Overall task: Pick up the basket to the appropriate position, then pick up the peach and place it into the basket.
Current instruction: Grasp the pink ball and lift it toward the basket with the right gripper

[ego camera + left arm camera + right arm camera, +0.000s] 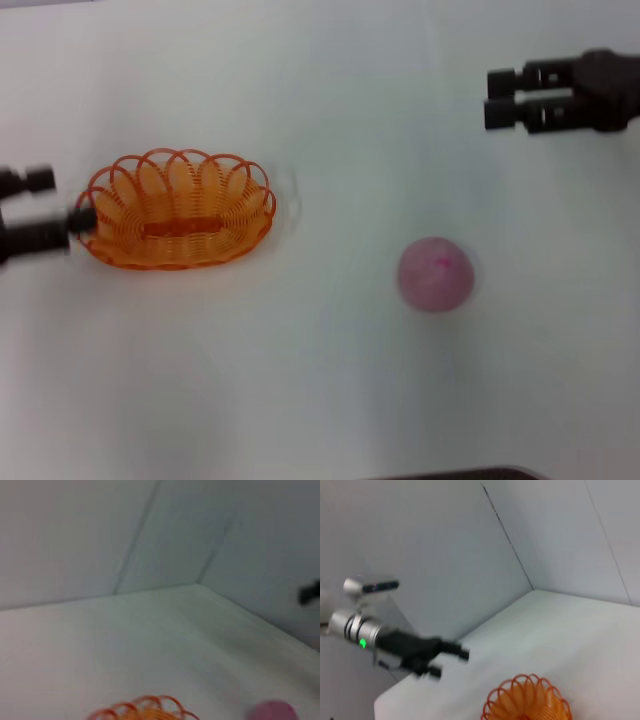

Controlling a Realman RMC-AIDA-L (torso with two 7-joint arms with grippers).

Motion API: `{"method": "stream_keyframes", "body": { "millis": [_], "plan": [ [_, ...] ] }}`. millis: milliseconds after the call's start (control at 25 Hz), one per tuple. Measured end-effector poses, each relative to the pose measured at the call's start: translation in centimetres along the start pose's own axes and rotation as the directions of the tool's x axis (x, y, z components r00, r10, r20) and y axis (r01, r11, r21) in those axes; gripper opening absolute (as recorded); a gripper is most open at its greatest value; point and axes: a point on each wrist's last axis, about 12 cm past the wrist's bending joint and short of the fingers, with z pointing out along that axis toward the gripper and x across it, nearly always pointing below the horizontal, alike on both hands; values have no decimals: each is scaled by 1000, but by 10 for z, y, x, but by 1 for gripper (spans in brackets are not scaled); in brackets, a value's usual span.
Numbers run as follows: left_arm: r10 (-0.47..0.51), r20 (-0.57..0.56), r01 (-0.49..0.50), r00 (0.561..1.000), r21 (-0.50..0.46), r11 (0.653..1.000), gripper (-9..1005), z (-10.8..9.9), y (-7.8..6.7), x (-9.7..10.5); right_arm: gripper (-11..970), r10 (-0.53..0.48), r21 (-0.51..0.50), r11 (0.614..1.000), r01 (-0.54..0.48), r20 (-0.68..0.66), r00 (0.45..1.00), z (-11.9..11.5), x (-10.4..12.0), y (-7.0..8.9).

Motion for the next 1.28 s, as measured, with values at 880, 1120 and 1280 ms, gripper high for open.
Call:
{"method": "stream_keyframes", "body": {
  "millis": [880, 1120, 1280],
  "plan": [
    [-42, 13, 41, 999, 118, 992, 907, 1, -18, 40, 738, -177, 13, 966, 258, -692, 700, 102, -95, 22],
    [-57, 13, 55, 998, 129, 990, 907, 4, -17, 40, 763, -180, 10, 953, 303, -786, 592, 132, -70, 22],
    [-58, 16, 55, 998, 142, 988, 907, 7, -16, 38, 759, -169, -4, 958, 287, -817, 552, 144, -54, 19]
  ]
}}
